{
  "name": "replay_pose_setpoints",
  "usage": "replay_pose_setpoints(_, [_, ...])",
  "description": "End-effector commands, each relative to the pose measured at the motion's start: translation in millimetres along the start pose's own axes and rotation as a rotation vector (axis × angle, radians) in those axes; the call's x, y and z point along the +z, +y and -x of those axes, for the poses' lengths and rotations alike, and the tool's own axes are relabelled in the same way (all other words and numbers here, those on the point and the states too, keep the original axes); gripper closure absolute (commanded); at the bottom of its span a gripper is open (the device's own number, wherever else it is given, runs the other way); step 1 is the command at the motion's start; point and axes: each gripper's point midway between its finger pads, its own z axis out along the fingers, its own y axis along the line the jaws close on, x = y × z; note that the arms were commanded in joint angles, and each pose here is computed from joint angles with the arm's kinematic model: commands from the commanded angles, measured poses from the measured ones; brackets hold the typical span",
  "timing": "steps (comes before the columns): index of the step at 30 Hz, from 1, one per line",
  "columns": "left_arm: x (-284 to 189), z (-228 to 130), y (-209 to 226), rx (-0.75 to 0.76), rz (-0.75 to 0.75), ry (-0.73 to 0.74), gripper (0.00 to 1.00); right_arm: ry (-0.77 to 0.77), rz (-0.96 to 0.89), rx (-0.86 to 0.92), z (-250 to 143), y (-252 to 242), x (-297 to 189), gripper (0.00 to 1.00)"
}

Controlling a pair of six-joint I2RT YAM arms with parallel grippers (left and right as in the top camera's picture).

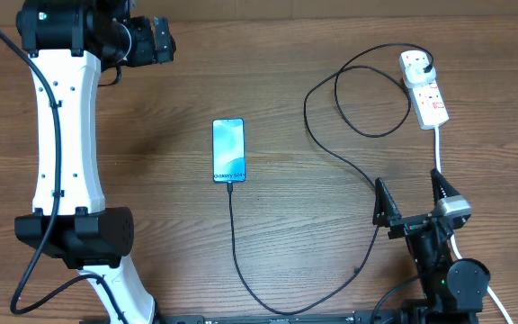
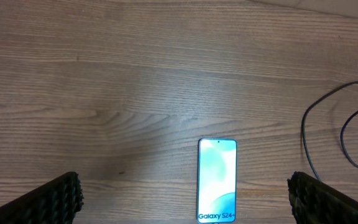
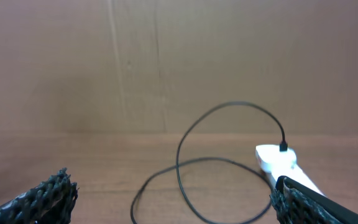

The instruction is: Plug charger to phone and switch on socket

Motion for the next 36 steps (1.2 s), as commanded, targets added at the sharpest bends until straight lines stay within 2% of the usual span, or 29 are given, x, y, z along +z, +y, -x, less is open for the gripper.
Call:
replay_pose_setpoints(1, [-11,5,2,-0.015,0.005,-0.031,0.01,0.012,-0.012,0.002,-13,-3,1,0.0])
replay_pose_setpoints(4, [-11,5,2,-0.015,0.005,-0.031,0.0,0.093,-0.02,0.015,-36,-5,0,0.0])
replay_pose_setpoints(31, [-11,5,2,-0.014,0.007,-0.032,0.0,0.091,-0.02,0.015,-35,-5,0,0.0])
replay_pose_setpoints(36, [-36,7,-4,-0.001,0.002,-0.084,0.0,0.091,-0.02,0.015,-35,-5,0,0.0])
